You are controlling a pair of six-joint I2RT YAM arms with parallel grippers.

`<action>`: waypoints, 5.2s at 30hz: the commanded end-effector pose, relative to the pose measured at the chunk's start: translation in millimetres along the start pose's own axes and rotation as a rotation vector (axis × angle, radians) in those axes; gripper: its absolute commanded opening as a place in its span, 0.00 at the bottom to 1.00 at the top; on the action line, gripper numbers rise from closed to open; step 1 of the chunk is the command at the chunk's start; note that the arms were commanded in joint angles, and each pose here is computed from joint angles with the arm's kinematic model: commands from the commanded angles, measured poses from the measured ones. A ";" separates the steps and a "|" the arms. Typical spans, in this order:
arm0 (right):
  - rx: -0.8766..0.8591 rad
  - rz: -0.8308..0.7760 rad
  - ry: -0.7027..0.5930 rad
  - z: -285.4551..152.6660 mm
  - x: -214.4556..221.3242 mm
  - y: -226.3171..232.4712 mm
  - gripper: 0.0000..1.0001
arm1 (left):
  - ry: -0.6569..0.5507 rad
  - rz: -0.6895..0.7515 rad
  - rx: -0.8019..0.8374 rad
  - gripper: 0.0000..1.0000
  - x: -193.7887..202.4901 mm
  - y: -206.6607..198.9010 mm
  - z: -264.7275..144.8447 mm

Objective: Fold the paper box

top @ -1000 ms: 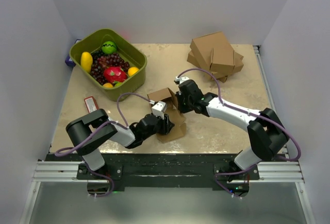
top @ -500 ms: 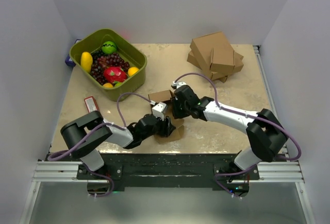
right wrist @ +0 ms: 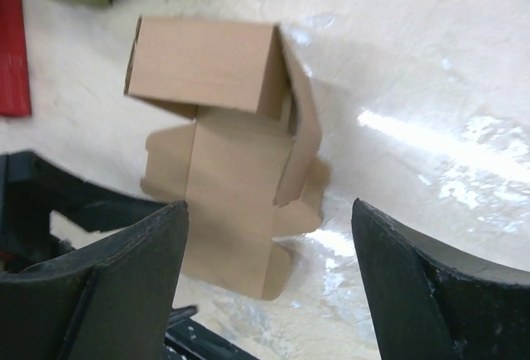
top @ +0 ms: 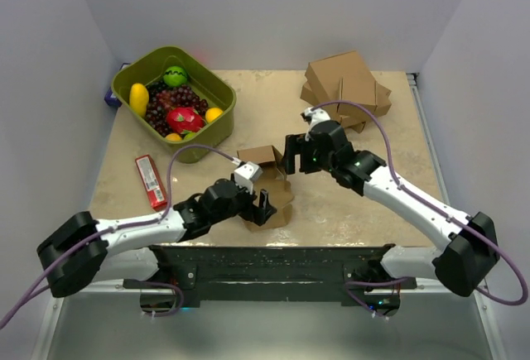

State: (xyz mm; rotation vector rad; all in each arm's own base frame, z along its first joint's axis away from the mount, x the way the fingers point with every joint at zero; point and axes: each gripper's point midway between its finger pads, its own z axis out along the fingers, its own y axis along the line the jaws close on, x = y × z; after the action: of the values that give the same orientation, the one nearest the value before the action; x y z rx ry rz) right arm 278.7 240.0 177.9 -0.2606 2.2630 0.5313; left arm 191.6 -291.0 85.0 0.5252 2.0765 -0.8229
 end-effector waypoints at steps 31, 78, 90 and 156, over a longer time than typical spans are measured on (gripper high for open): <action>0.104 0.103 -0.075 76.7 -25.4 -41.3 0.52 | 0.109 -0.090 -0.125 0.63 -110.1 111.5 -13.6; 0.079 0.155 0.033 109.0 7.9 -8.1 0.42 | 0.097 -0.150 -0.029 0.38 -88.0 111.3 5.7; 0.114 0.183 0.019 92.6 13.5 -49.8 0.62 | 0.104 -0.116 -0.084 0.38 -85.1 123.0 4.7; -0.111 -0.298 -0.345 118.5 26.2 17.1 0.54 | 0.144 -0.175 0.014 0.39 -81.7 123.3 10.1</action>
State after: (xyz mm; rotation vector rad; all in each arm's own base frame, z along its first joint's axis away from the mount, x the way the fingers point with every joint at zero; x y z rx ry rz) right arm 325.4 302.2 81.2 -0.5284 1.8727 0.5098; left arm 317.6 -218.3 103.1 0.4051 2.2687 -0.9246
